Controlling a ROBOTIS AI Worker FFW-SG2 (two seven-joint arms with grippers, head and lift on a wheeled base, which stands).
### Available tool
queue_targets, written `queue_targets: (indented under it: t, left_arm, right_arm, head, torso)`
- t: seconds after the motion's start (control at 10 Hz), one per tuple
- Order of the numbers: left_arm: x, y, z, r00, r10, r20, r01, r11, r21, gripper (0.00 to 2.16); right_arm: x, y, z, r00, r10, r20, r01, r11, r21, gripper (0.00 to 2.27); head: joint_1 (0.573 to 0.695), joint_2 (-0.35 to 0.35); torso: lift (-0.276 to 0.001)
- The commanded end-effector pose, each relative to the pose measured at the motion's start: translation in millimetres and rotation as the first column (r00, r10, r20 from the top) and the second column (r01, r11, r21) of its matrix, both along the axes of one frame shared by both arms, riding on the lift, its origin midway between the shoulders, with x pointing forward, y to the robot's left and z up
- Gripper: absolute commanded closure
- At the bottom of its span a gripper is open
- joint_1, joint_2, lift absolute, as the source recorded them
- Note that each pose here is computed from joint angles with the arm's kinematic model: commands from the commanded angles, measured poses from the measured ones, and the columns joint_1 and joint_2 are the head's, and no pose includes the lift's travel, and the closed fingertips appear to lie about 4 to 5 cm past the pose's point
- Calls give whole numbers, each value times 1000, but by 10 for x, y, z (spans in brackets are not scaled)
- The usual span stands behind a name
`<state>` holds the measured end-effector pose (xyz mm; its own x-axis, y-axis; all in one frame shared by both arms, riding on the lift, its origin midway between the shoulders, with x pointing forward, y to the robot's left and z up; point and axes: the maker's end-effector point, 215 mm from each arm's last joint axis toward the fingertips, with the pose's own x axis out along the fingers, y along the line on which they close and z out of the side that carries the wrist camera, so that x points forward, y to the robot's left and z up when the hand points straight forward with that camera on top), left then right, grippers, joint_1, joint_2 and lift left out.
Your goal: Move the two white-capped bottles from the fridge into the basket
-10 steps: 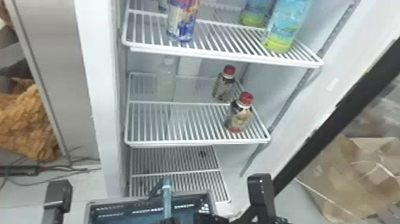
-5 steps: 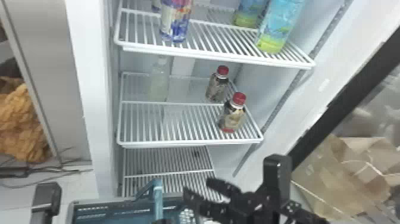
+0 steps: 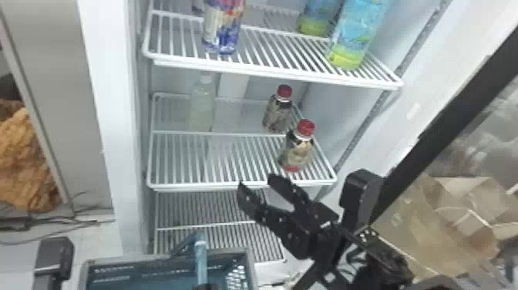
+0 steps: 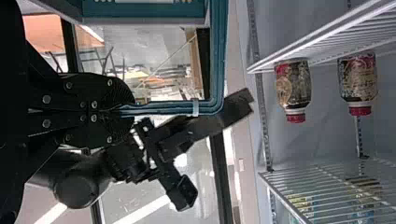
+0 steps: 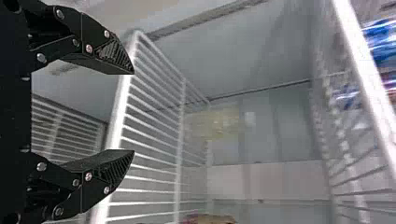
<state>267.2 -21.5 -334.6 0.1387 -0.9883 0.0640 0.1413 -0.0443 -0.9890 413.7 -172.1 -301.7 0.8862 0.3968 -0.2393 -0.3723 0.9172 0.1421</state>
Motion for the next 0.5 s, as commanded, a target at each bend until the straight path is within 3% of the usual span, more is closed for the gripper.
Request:
queue_targets:
  t: [0.0,0.2,0.4]
  left_arm:
    - [-5,0,2,1000,0,-2,0,1000,-2,1154]
    - [-11,-6,2,1000,-2,-2,2,1000,-3,1154]
    - [-11,-6,2,1000,-2,-2,2,1000,-3,1154]
  right_arm:
    - [179,129,164,994,13,108,-17,999,32,493]
    - [326,293,231,985,24,170,-33,998,51,456]
    - [484,372,193,980,33,195,-44,998,51,246]
  head:
    - [695,-327]
    - [695,-298]
    - [695,-263]
  torso:
    - [-260]
    - [-260]
    - [-260]
